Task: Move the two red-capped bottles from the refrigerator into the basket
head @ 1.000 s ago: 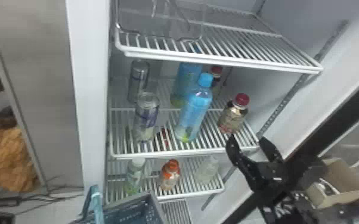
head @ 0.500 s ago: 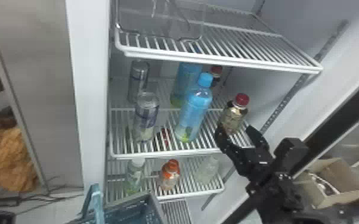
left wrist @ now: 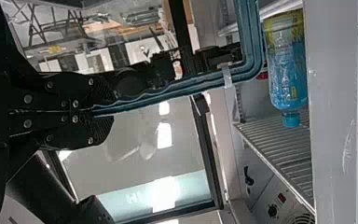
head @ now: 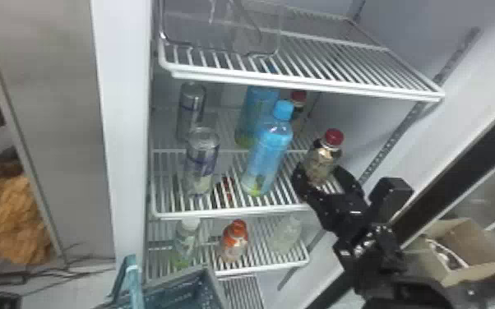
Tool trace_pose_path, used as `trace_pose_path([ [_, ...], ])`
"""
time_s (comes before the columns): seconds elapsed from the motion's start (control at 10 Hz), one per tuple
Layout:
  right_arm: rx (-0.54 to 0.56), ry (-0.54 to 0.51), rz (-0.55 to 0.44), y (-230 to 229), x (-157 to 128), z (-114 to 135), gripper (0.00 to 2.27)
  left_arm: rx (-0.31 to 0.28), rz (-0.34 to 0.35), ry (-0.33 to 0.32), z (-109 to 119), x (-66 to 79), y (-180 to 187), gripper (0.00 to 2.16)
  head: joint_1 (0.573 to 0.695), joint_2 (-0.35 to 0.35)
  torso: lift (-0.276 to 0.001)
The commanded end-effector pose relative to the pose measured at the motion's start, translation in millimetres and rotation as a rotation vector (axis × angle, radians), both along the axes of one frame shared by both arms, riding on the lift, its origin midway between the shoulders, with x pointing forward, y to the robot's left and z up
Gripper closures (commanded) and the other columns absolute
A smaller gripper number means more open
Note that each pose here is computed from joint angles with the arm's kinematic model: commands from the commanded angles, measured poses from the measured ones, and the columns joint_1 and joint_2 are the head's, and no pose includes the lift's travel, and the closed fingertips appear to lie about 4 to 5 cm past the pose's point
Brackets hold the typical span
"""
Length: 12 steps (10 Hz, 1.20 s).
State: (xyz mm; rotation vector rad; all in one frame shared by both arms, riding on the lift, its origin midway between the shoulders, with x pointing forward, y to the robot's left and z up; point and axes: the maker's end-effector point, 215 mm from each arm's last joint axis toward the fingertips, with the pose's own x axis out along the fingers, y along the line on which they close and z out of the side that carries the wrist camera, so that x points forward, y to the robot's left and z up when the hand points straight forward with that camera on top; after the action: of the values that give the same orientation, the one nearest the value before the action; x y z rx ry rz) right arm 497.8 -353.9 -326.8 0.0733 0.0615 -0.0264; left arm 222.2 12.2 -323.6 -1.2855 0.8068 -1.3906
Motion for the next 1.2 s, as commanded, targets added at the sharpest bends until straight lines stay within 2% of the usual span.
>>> trace_pose_path([
  [0.0,-0.004,0.001,-0.007,-3.7,4.3,0.2,0.14,-0.002,-0.001,-0.002,1.0,0.5,-0.4,1.20,0.695,-0.350,0.000],
  [0.2,-0.004,0.015,-0.009,-5.6,8.4,-3.7,0.18,-0.003,-0.001,0.000,0.7,-0.3,-0.5,1.20,0.695,-0.350,0.000],
  [0.3,0.002,0.018,-0.006,-5.7,10.6,-4.2,0.57,-0.004,-0.001,-0.002,1.6,0.4,-0.4,1.20,0.695,-0.350,0.000],
  [0.4,-0.007,0.020,-0.008,-6.8,10.6,-4.4,1.12,-0.003,0.001,0.002,0.2,0.1,0.3,1.20,0.695,-0.350,0.000],
  [0.5,-0.024,0.019,-0.014,-9.3,10.3,-3.4,1.28,-0.003,-0.001,0.003,0.0,-0.3,-0.4,1.20,0.695,-0.350,0.000],
  [0.9,-0.043,-0.016,-0.011,-9.8,-8.6,14.9,1.28,-0.008,-0.005,-0.001,1.5,0.2,-1.9,1.20,0.695,-0.350,0.000],
  [1.1,0.001,-0.035,0.008,-1.1,-25.8,26.3,1.28,-0.008,-0.005,-0.001,1.5,0.2,-1.9,1.20,0.695,-0.350,0.000],
])
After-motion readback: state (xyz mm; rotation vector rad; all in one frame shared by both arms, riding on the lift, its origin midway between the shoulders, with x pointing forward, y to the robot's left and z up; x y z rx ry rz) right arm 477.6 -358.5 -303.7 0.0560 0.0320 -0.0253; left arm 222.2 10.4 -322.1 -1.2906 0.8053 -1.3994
